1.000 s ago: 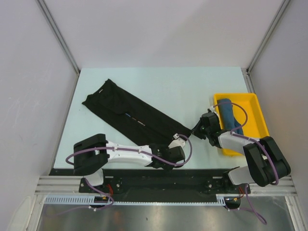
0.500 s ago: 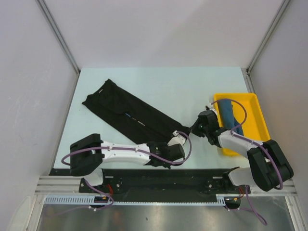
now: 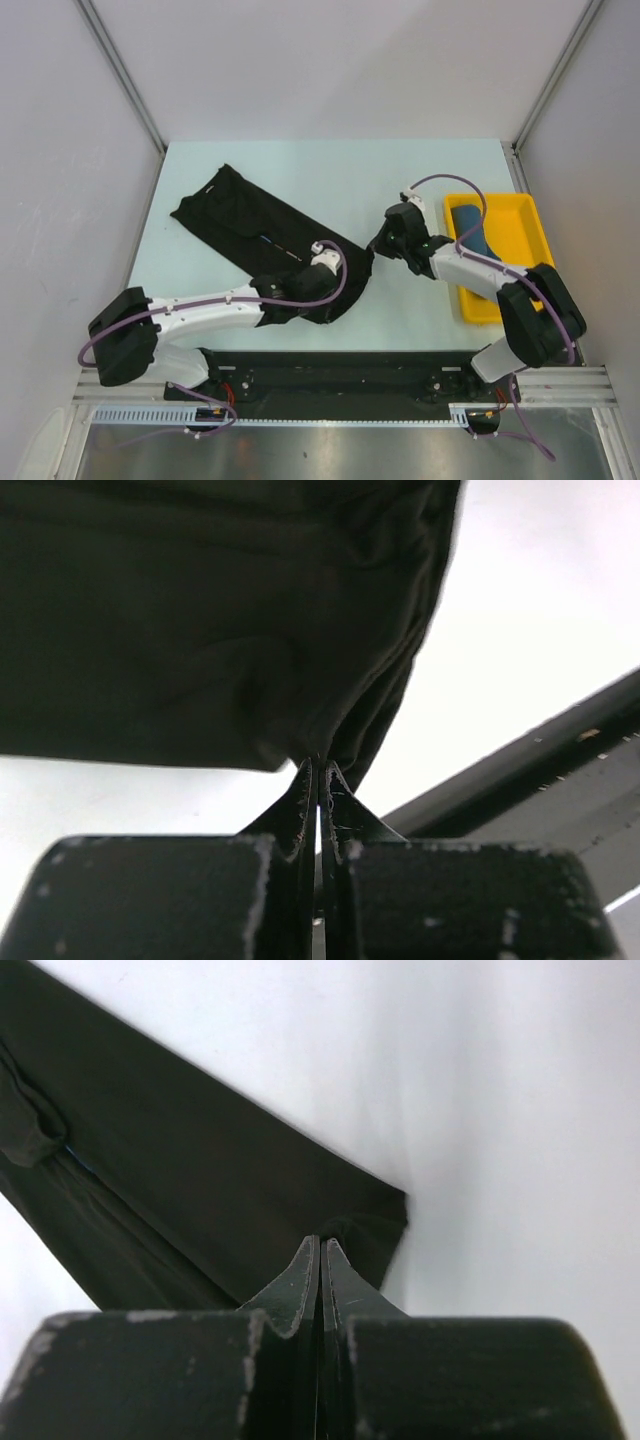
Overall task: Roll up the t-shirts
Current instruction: Roll the T-shirt to the center of the board.
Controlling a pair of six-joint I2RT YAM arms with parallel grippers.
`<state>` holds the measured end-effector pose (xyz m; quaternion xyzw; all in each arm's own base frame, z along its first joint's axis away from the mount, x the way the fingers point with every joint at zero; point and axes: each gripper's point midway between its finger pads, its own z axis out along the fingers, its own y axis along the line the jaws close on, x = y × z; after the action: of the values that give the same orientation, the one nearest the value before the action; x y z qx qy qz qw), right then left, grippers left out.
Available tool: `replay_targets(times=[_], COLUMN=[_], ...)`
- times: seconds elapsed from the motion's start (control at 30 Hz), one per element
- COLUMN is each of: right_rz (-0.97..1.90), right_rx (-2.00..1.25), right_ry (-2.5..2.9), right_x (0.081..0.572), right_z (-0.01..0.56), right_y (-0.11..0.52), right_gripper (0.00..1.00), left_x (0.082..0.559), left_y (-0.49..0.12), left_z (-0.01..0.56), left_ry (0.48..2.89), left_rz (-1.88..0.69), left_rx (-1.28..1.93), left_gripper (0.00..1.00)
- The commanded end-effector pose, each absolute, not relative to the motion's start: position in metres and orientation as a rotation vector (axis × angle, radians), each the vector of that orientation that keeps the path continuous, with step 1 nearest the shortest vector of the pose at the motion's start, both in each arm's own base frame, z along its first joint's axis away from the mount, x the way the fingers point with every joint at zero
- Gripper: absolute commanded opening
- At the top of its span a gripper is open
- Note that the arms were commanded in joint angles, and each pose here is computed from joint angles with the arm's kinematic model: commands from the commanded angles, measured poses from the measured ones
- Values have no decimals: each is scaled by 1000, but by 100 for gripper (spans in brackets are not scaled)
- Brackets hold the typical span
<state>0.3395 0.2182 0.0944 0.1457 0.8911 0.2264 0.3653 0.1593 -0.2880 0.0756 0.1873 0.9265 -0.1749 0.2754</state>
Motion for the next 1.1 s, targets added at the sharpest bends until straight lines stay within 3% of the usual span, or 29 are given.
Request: replay_targets(times=[0.0, 0.53, 0.83, 0.93, 0.97, 1.03, 1.07], right_rz=[580, 631, 622, 639, 638, 648, 639], right_rx=[377, 333, 301, 257, 246, 210, 202], right_ry=[2236, 2247, 2260, 2256, 2250, 2222, 2220], right_x=[369, 414, 417, 416, 416, 417, 416], right_z=[110, 101, 94, 101, 104, 120, 123], right_y=[241, 302, 307, 308, 308, 306, 304], right_gripper=[0, 0, 0, 6, 16, 28, 37], left_x=[163, 192, 208, 209, 208, 210, 209], left_y=[-281, -233, -211, -206, -201, -197, -195], left_z=[77, 64, 69, 69, 67, 72, 74], left_ry=[2507, 2543, 2521, 2521, 2526, 2496, 2488], left_rz=[-615, -751, -726, -704, -685, -690, -690], left_rx=[359, -44, -145, -158, -165, -180, -184], left_gripper=[0, 0, 9, 21, 39, 56, 58])
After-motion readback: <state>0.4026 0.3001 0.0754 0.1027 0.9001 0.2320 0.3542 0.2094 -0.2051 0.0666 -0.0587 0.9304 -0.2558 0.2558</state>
